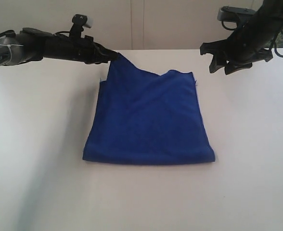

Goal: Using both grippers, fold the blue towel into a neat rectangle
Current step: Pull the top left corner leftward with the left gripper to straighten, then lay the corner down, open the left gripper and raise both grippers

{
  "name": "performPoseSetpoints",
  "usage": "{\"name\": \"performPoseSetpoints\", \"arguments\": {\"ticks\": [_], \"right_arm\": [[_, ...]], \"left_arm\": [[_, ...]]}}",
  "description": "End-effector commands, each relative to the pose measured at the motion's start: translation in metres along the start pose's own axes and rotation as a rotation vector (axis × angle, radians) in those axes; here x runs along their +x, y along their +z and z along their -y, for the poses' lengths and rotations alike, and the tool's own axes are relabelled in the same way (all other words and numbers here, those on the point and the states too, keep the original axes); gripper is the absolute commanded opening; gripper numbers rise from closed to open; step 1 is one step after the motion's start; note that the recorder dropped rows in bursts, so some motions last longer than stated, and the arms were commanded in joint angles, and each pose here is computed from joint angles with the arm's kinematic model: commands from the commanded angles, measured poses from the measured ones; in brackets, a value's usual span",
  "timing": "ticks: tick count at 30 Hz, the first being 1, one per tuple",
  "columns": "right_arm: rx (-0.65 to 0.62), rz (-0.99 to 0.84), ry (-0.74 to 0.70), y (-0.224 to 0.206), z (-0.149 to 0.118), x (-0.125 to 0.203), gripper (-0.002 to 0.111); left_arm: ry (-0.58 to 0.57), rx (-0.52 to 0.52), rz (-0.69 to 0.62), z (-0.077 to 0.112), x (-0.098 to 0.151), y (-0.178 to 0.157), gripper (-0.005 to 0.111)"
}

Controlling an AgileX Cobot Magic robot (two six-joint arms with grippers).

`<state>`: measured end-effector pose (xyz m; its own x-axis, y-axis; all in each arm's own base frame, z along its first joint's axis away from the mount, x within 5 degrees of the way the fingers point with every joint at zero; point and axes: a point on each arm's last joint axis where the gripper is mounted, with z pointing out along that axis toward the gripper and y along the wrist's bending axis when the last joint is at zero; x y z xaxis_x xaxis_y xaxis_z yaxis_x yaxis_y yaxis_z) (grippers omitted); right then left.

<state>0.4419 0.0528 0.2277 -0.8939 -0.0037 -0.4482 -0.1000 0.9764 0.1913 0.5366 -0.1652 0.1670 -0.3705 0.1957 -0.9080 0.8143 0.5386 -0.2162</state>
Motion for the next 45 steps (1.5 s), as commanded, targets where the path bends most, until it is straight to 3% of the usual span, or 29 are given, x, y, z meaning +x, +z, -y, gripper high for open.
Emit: {"name": "performPoseSetpoints", "arguments": {"ticks": [1,13,36,45], "right_arm": [[0.000,-0.001,0.008,-0.001,0.001,0.001,0.042],[0.000,-0.001,0.004,-0.001,0.001,0.001,0.042],[0.000,-0.001,0.004,-0.001,0.001,0.001,0.042],[0.000,-0.001,0.004,-0.001,0.001,0.001,0.042]], "left_arm": [[-0.003,0.008,-0.022,0.000,-0.002,-0.005,0.000],[0.005,0.005,-0.036,-0.001,-0.001,-0.006,0.000],[0.014,-0.099,-0.111,-0.013,0.006,-0.011,0.000],[0.003,-0.111,-0.142,-0.019,0.020,-0.005,0.000]]}}
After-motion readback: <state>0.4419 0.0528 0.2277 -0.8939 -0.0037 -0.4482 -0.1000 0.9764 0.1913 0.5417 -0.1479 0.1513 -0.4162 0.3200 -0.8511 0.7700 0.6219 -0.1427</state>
